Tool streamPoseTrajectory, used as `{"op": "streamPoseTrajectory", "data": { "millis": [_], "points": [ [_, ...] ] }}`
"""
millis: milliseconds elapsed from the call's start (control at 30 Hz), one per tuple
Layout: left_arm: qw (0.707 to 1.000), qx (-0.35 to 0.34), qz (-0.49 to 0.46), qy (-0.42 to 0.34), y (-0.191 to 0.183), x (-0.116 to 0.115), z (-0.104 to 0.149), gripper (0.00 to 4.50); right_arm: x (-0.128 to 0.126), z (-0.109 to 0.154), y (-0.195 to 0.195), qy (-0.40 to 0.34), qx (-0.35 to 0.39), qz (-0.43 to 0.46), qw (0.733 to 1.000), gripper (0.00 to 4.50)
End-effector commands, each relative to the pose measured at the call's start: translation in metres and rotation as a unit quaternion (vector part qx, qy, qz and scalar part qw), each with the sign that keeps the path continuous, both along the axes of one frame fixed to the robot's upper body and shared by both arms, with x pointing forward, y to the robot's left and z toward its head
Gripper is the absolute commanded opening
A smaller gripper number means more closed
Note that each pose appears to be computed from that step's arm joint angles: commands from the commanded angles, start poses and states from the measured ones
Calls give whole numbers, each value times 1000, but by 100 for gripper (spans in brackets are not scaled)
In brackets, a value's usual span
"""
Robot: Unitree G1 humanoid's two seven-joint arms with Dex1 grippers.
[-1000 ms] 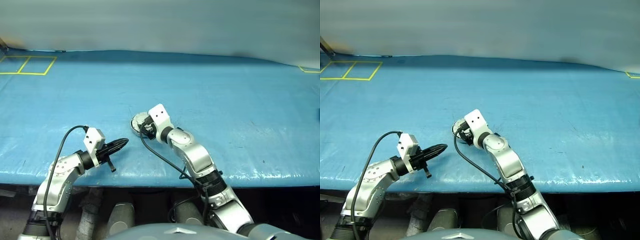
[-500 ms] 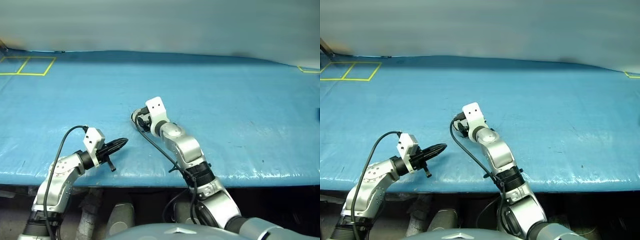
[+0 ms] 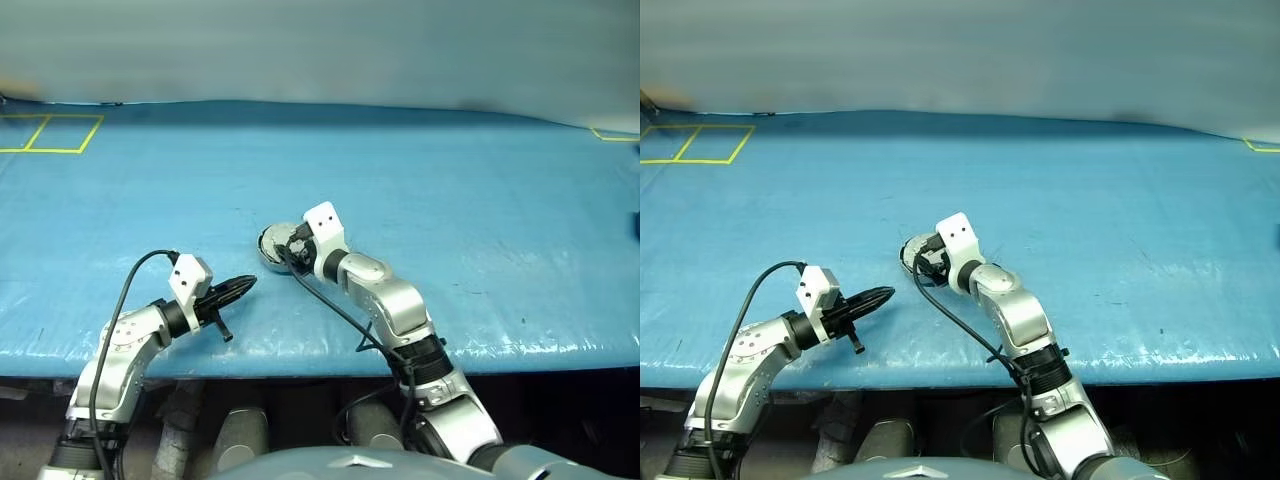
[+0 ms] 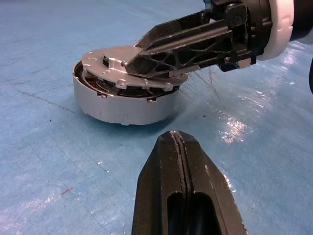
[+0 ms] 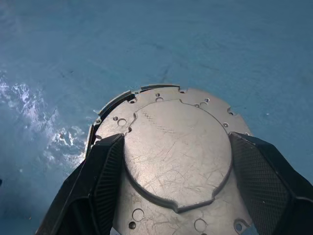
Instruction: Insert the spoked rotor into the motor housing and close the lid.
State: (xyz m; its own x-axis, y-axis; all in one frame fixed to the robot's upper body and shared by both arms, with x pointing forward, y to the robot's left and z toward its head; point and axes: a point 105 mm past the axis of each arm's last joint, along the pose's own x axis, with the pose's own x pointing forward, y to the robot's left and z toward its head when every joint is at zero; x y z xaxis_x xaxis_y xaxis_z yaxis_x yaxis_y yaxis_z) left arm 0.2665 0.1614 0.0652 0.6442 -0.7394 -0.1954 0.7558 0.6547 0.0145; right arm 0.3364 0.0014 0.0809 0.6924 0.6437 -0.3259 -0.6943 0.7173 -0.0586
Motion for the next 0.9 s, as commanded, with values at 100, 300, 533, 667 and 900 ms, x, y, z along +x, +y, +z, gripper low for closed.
{"op": "streamPoseTrajectory", "data": {
  "millis": [100,300,533,667,900],
  "points": [
    [1000,0,3,-17,0,5,6,0,-8,-21,-12,-4,-79,26,997,305],
    [1000,-2,6,-15,3,6,6,0,-24,-29,-37,11,-106,53,993,305],
    [1000,-2,9,-10,4,7,3,0,-41,-19,-59,6,-113,93,989,305],
    [1000,-2,7,-10,3,10,2,0,-33,-13,-64,0,-106,63,992,305],
    [1000,-3,5,-12,1,12,2,0,-27,0,-48,-29,-70,52,996,305]
  ]
}}
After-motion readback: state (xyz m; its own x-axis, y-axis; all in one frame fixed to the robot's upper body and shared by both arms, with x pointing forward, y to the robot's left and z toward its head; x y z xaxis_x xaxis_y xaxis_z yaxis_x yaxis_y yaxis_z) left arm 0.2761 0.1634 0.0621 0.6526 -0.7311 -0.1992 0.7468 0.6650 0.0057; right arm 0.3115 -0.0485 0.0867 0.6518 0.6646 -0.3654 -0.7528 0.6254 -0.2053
